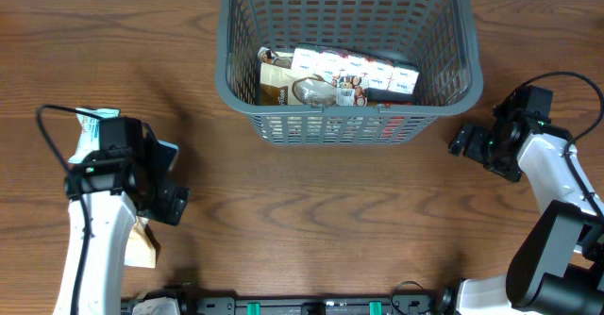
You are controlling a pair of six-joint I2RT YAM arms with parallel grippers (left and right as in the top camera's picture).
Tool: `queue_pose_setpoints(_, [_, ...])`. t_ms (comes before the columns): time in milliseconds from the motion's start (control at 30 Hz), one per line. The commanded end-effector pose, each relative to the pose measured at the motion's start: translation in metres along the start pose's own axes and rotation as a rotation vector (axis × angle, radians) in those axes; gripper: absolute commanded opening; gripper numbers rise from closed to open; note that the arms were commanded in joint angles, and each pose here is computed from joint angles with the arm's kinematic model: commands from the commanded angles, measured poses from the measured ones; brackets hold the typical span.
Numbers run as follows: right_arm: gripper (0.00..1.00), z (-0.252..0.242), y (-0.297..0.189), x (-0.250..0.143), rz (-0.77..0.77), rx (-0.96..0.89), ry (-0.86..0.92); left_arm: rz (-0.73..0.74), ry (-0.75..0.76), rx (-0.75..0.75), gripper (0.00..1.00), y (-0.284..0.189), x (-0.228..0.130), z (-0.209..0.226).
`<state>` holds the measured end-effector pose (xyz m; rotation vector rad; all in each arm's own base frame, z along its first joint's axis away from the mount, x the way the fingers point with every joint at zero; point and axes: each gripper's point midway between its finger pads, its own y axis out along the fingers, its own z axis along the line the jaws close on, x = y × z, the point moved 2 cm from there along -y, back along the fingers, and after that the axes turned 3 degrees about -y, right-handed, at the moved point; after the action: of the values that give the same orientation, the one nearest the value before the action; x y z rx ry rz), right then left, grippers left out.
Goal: Pack container
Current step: 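Move the left gripper back and grasp the crumpled paper bag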
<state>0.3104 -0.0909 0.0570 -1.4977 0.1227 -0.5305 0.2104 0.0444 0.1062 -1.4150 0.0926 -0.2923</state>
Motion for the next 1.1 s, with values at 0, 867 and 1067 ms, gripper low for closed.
queue_pose_setpoints(0, [0.99, 0.003, 0.001, 0.000, 0.002, 0.006, -0.024, 0.035, 0.034, -0.017, 0.99, 0.015, -0.004, 0.004])
queue_pose_setpoints(867, [0.99, 0.003, 0.001, 0.000, 0.003, 0.005, -0.024, 0.059, -0.088, -0.100, 0.99, 0.073, -0.013, 0.058])
queue_pose_setpoints(1067, [0.99, 0.003, 0.000, 0.001, -0.002, 0.006, -0.024, 0.062, -0.089, -0.117, 0.99, 0.087, -0.009, 0.058])
